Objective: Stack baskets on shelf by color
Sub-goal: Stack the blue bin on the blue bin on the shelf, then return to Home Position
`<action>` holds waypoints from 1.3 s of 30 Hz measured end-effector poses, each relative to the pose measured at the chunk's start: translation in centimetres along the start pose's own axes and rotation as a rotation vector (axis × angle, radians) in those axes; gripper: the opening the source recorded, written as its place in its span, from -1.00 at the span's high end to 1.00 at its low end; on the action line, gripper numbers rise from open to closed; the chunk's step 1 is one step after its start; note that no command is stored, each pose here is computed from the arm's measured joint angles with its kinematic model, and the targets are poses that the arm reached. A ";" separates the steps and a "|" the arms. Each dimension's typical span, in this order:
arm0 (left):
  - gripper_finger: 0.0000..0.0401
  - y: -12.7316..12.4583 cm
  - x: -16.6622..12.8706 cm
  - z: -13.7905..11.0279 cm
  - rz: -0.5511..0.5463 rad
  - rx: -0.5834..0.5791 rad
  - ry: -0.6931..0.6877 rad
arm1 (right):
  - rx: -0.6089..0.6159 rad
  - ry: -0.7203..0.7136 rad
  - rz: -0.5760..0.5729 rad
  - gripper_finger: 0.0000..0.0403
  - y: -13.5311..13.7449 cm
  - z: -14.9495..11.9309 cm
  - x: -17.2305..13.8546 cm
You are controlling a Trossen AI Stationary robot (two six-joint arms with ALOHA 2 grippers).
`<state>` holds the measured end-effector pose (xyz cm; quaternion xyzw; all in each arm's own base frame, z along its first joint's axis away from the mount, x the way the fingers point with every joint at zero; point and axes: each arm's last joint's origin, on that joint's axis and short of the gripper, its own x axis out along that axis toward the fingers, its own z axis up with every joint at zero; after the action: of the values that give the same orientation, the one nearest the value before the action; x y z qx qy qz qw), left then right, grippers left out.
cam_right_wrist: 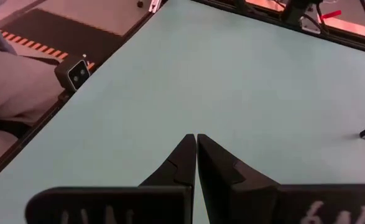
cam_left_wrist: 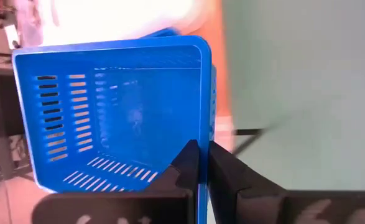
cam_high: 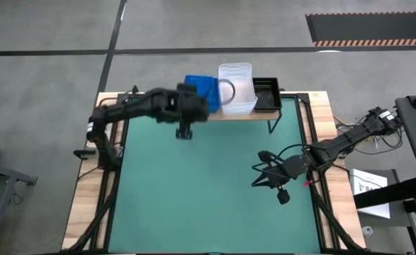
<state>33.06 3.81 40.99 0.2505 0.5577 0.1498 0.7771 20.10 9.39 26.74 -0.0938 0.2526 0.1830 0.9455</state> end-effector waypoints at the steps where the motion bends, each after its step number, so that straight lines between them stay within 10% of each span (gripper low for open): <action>1: 1.00 0.8 0.4 -0.2 0.010 -0.003 0.005 | 0.000 0.002 0.000 0.96 0.0 0.0 0.1; 12: 1.00 5.3 4.0 -1.7 -0.034 -0.134 -0.017 | 0.001 0.020 0.001 0.96 0.1 -0.7 0.6; 39: 0.65 4.6 6.1 -0.7 -0.056 -0.193 -0.106 | 0.042 0.039 0.000 0.96 0.1 -1.3 0.8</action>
<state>34.65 10.89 38.59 0.1664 0.5057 0.1673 0.8298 20.12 9.39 25.24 -0.0775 0.2750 0.1756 0.9421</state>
